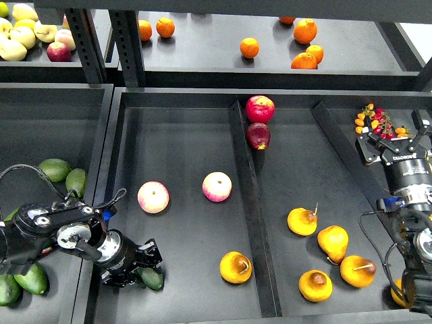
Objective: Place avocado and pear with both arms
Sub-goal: 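Close the left gripper around the avocado, then carry the avocado into the avocado bin and open the left gripper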
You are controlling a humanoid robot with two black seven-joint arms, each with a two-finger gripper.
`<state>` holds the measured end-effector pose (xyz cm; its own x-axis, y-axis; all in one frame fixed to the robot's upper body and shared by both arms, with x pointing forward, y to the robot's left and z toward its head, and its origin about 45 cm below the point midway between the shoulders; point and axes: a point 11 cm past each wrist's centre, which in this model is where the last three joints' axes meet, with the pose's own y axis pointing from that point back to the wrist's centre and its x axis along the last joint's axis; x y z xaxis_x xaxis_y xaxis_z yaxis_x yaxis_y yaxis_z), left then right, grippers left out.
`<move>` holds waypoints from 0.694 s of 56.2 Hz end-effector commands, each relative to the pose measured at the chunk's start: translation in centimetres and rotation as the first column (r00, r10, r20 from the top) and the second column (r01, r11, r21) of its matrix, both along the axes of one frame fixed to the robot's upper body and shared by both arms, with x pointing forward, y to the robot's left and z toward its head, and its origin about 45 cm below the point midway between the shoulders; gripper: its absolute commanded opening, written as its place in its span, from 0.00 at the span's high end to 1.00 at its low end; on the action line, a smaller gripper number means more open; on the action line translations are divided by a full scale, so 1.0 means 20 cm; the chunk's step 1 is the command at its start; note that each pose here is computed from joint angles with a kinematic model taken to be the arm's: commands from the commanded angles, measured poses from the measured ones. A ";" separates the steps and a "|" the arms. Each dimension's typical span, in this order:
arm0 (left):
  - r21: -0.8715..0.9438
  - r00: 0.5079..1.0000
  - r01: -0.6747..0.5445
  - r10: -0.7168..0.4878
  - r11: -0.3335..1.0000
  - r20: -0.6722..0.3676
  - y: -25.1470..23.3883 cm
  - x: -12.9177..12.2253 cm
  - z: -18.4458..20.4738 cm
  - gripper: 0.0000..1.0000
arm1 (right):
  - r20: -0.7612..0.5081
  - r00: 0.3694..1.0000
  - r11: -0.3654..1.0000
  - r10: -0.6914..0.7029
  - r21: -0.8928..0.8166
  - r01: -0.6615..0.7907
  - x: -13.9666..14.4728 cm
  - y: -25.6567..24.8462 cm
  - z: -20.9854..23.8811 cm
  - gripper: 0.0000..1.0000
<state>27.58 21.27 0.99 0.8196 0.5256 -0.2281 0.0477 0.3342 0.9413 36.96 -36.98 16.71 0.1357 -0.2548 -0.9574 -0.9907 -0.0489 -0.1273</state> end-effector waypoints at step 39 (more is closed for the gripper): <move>-0.036 0.993 -0.008 0.012 0.999 0.118 0.07 0.25 0.30 0.80 | 0.002 1.000 1.000 0.003 -0.001 -0.003 -0.03 0.00 -0.03 0.00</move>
